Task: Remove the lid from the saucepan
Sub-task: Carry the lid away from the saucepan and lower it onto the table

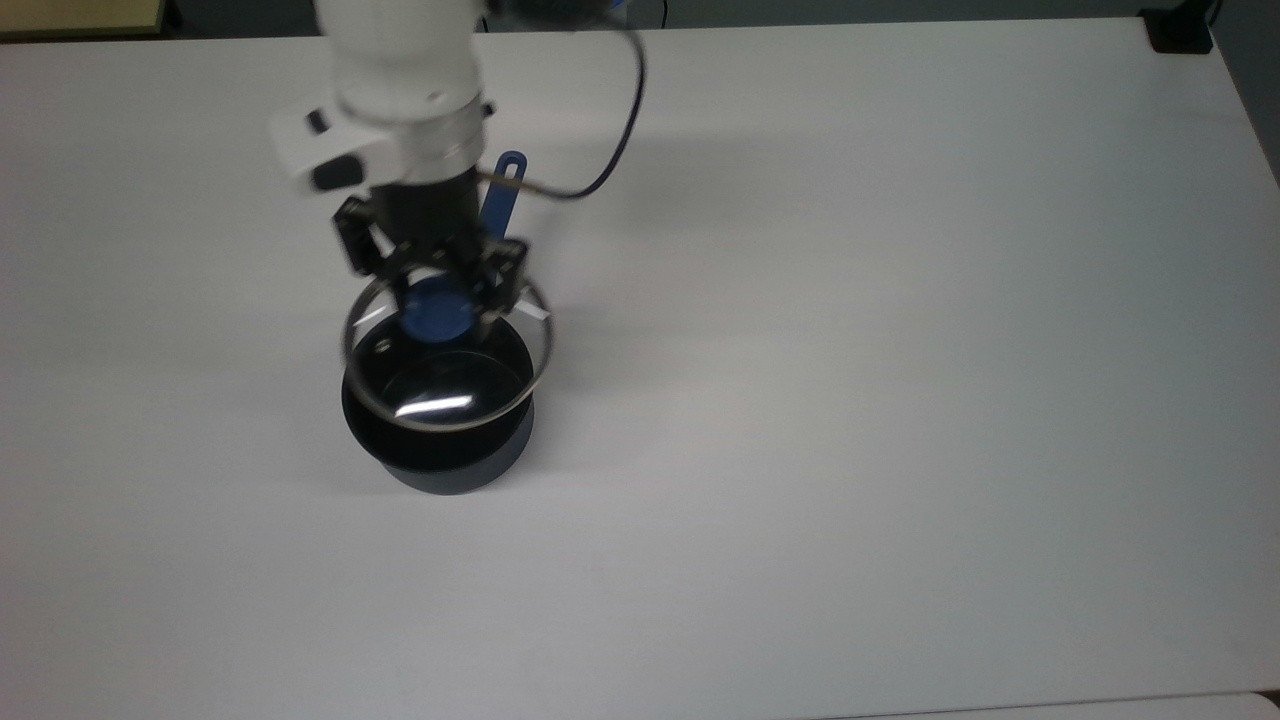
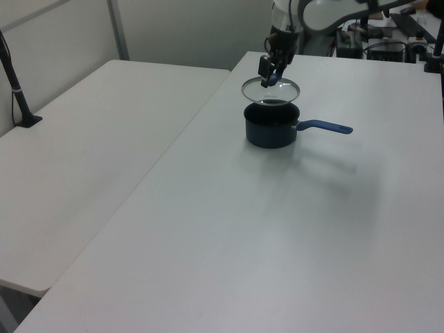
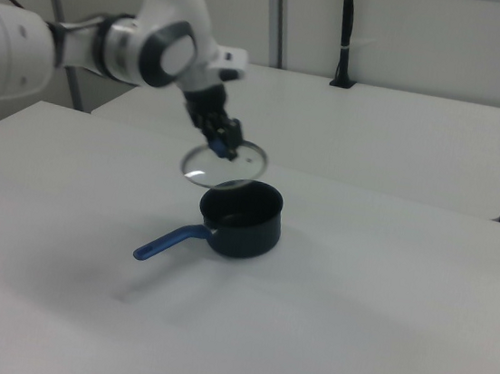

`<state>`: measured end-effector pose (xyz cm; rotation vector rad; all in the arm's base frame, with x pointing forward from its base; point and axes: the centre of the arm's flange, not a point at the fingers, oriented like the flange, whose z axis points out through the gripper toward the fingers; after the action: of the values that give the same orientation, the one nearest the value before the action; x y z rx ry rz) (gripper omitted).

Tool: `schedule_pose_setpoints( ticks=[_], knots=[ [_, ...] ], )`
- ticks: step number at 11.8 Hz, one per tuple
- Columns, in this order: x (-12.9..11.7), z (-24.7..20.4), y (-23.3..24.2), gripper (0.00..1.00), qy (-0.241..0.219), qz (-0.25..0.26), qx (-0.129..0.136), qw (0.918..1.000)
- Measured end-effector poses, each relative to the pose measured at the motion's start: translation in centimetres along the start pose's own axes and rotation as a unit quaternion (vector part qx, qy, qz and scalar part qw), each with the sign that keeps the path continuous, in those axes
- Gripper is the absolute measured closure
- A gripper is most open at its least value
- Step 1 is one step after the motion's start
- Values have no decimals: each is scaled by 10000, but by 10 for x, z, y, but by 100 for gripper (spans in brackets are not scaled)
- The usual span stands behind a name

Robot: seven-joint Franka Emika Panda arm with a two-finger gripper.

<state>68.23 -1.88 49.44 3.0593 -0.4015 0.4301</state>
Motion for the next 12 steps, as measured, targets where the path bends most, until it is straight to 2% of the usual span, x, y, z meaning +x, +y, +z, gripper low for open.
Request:
schedule_pose_setpoints(
  ticks=[2,5,8,12],
  knots=[
    [-40,-36,-46,35,-205,-478,40,9986],
    [-124,-70,-100,35,-562,-1121,-35,9921],
    [-194,-45,-116,35,-1008,-1406,-292,9845],
    [-253,13,-126,35,-1291,-1683,-400,9764]
  ],
)
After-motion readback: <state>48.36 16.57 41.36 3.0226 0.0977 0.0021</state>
